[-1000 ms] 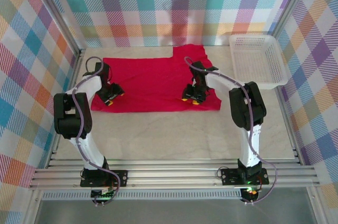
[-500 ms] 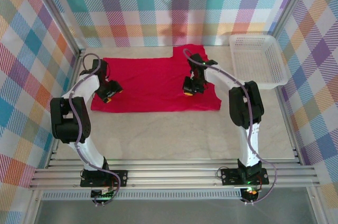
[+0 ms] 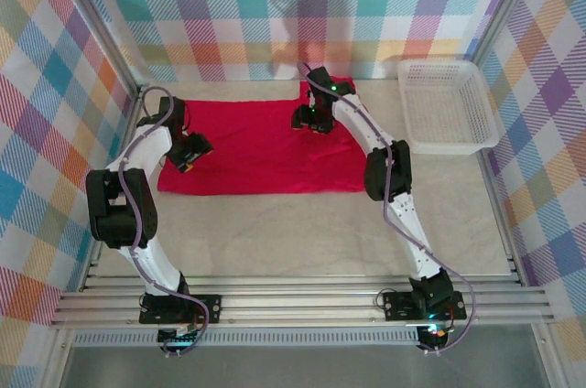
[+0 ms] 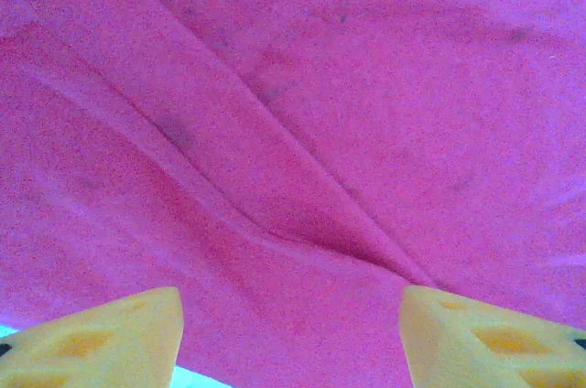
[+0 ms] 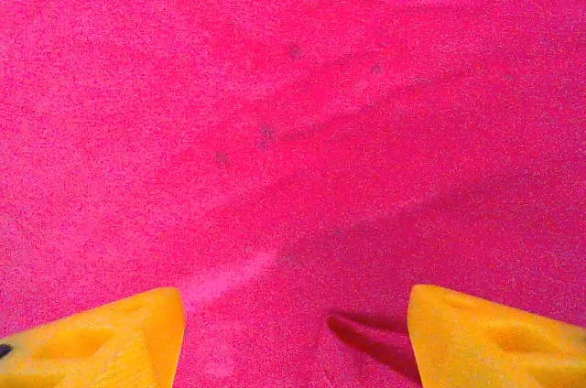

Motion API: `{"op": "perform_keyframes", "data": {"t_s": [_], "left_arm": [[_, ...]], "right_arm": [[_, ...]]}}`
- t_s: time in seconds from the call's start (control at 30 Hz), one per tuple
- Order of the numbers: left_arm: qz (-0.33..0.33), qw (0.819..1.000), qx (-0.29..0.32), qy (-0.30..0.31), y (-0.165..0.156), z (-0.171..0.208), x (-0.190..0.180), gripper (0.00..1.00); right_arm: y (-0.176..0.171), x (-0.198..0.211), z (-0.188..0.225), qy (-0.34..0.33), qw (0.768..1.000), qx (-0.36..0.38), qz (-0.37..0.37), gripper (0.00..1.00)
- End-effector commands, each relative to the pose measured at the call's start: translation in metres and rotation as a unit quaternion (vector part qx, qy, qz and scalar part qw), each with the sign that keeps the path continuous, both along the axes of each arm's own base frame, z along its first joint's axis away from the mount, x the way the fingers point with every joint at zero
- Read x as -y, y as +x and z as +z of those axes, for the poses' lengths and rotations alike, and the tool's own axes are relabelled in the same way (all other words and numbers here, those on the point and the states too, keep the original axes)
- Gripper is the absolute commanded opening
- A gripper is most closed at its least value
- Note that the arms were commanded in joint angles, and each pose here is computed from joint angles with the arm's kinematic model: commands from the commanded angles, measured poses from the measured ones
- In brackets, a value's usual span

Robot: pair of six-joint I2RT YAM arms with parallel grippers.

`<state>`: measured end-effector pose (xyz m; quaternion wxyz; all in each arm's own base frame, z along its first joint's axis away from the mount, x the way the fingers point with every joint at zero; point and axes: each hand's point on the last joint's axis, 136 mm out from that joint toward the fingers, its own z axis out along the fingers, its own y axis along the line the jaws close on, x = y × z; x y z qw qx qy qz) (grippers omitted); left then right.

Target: Fold the inside-out t-shirt

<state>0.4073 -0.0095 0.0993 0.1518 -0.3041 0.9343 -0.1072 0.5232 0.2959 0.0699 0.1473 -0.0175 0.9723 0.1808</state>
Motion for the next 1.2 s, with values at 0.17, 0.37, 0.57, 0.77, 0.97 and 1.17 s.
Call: {"op": "perform_keyframes", "data": {"t_s": [0.17, 0.37, 0.57, 0.77, 0.97, 1.17], "left_arm": [[-0.029, 0.999, 0.021, -0.006, 0.01, 0.017, 0.023, 0.64], [-0.038, 0.999, 0.01, -0.01, 0.009, 0.004, 0.034, 0.64], [-0.04, 0.999, 0.006, -0.007, 0.007, -0.002, 0.037, 0.64], [-0.041, 0.999, -0.005, -0.003, 0.002, -0.011, 0.036, 0.64], [-0.047, 0.999, -0.008, 0.001, 0.001, -0.01, 0.035, 0.64], [-0.052, 0.998, -0.013, 0.015, -0.003, -0.009, 0.031, 0.65]], "right_arm": [[-0.068, 0.044, 0.056, -0.028, 1.0, 0.005, 0.005, 0.68], [-0.092, 0.081, 0.038, -0.021, 1.0, 0.008, -0.018, 0.74], [-0.087, 0.082, 0.004, -0.018, 1.0, -0.013, -0.022, 0.75], [-0.071, 0.079, -0.015, -0.022, 0.999, -0.019, -0.03, 0.75], [-0.05, 0.076, -0.028, -0.03, 0.998, -0.02, -0.043, 0.75], [-0.025, 0.066, -0.019, -0.021, 0.999, -0.008, -0.049, 0.75]]}}
